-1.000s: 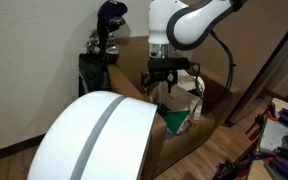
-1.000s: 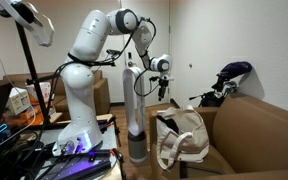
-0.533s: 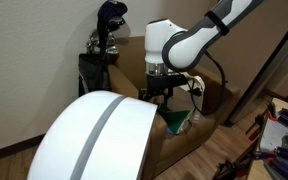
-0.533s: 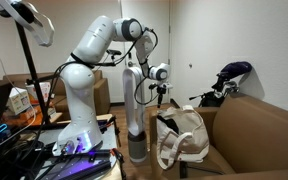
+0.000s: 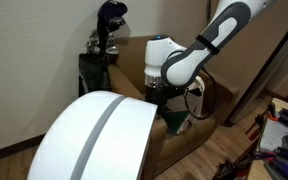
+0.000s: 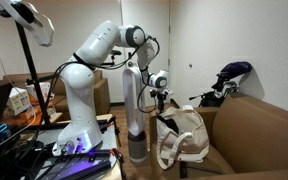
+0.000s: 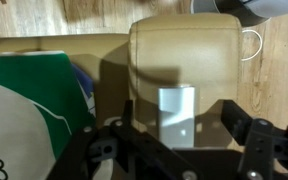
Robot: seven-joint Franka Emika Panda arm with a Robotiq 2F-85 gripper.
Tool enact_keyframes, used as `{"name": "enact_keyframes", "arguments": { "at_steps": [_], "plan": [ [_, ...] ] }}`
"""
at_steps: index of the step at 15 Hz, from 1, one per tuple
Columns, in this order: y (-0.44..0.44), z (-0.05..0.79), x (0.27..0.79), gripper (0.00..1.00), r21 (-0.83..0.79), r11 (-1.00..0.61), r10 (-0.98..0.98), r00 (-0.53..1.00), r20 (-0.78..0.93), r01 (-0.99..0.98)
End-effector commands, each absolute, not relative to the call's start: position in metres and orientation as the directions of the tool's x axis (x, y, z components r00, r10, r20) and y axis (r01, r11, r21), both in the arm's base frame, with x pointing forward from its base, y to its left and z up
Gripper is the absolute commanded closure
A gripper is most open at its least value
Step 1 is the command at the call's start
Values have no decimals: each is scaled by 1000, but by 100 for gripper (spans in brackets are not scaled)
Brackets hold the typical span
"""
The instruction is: Turn the object on the arm of the sofa towards the left
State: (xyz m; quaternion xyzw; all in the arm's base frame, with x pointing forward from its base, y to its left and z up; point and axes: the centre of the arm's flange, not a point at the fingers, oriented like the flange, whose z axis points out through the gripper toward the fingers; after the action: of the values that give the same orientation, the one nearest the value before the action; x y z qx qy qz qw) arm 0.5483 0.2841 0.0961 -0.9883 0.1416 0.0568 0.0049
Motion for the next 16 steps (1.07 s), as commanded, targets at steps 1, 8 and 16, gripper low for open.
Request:
{"name": "enact_keyframes", "arguments": {
  "at_steps": [1, 8, 16],
  "plan": [
    [285, 87, 556, 42, -42, -974, -220, 973, -76, -224],
    [281, 95, 559, 85, -50, -974, -218, 973, -73, -222],
    [278, 131, 567, 87, 57, -998, -28, 998, 64, -32]
  ]
}}
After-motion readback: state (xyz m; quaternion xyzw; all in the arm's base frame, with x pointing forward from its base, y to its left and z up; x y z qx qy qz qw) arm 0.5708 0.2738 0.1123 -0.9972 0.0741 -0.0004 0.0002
